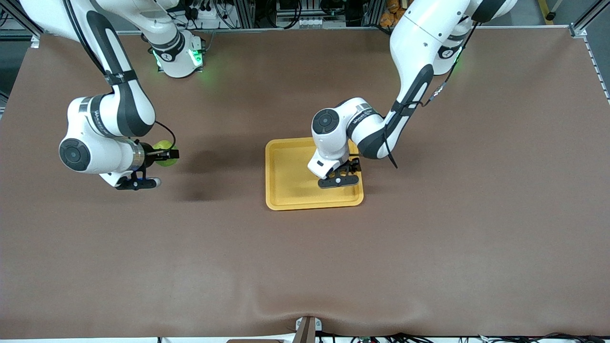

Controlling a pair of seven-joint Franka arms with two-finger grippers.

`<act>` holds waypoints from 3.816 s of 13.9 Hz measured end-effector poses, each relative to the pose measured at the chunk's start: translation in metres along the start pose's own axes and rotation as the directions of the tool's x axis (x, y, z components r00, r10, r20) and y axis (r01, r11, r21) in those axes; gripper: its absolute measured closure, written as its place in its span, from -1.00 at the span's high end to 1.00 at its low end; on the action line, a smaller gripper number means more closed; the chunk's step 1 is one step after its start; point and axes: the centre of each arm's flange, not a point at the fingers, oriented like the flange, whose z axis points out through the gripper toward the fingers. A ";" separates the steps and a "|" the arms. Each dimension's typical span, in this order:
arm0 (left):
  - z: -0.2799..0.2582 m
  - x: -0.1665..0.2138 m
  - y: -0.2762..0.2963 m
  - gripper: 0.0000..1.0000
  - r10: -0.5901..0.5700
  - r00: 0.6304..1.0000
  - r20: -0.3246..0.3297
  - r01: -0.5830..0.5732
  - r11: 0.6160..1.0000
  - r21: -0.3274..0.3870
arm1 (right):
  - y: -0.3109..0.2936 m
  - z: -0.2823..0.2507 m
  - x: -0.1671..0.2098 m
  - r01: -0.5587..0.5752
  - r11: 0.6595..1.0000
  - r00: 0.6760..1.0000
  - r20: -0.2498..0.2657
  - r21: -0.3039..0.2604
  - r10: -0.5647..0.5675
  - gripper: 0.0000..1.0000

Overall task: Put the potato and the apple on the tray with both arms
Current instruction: 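Release the potato on the tray while the right gripper carries the apple, then lower the apple onto the tray with the right gripper while the left withdraws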

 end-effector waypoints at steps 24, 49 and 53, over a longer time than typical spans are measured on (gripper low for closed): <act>-0.247 0.164 -0.348 1.00 -0.135 0.991 0.023 0.136 0.986 -0.101 | -0.276 0.069 0.046 -0.348 0.936 0.937 0.020 0.056 0.348 0.66; -0.301 0.088 -0.436 1.00 0.125 0.986 0.108 -0.108 0.983 -0.149 | -0.323 0.110 0.063 -0.421 0.898 0.907 0.027 0.131 0.421 1.00; -0.307 0.084 -0.446 1.00 0.142 0.984 0.108 -0.125 0.981 -0.151 | -0.319 0.082 0.064 -0.405 0.911 0.914 0.055 0.079 0.402 1.00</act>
